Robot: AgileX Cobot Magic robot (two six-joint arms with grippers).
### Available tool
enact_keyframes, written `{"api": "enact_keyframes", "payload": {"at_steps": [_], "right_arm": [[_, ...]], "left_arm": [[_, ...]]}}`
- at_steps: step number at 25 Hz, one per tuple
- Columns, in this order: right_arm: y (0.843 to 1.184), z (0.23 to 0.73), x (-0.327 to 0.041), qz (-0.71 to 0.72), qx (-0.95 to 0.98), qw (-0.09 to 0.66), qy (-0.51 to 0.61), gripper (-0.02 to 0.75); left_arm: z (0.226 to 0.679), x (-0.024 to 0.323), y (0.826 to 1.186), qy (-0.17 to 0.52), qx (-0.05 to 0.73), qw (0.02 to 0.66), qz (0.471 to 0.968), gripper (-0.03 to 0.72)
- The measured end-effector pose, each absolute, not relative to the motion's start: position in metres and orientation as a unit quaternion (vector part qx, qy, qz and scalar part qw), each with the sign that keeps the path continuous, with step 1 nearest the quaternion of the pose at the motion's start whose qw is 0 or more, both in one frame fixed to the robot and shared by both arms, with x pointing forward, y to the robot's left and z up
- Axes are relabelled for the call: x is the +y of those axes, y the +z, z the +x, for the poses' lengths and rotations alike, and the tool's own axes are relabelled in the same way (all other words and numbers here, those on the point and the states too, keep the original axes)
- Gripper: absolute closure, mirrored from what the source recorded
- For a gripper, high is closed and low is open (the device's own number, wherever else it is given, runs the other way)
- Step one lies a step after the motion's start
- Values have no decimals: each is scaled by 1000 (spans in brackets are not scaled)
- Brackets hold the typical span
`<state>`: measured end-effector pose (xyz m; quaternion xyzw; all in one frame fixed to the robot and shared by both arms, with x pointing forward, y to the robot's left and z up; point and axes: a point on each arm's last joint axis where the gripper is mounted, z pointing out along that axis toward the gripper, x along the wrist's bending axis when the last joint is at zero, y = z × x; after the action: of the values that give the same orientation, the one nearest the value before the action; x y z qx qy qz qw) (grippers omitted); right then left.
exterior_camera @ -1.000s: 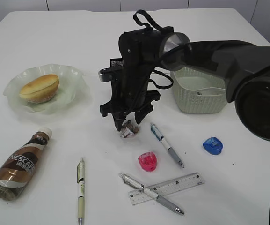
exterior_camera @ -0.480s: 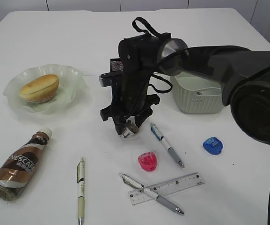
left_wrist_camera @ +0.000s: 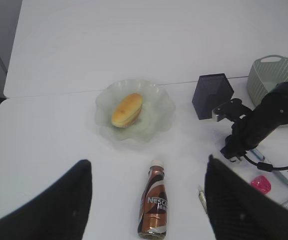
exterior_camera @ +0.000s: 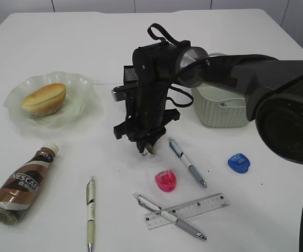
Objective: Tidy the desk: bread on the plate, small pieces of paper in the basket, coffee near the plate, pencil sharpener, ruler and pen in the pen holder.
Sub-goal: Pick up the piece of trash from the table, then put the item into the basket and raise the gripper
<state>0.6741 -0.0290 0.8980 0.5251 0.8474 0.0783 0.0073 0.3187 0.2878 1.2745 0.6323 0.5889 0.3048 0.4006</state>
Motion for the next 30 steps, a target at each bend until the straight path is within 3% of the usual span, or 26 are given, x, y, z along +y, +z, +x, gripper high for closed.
{"api": "enact_keyframes", "payload": {"at_steps": [3, 6, 15, 22, 25, 30], "right_arm": [[902, 675, -29, 524, 848, 8, 77, 657], [908, 677, -27, 524, 848, 8, 78, 722], [936, 680, -25, 524, 844, 21, 111, 731], [1002, 677, -38, 522, 836, 63, 156, 732], [1029, 683, -61, 538, 821, 80, 175, 732], [1049, 708, -131, 593, 777, 107, 180, 732]], "left_arm": [[319, 288, 1275, 305, 589, 401, 632, 175], [319, 288, 1275, 305, 589, 401, 632, 175], [319, 288, 1275, 303, 592, 402, 629, 175], [318, 286, 1275, 291, 597, 411, 624, 174], [318, 285, 1275, 285, 597, 415, 624, 174], [318, 285, 1275, 285, 598, 416, 624, 174]]}}
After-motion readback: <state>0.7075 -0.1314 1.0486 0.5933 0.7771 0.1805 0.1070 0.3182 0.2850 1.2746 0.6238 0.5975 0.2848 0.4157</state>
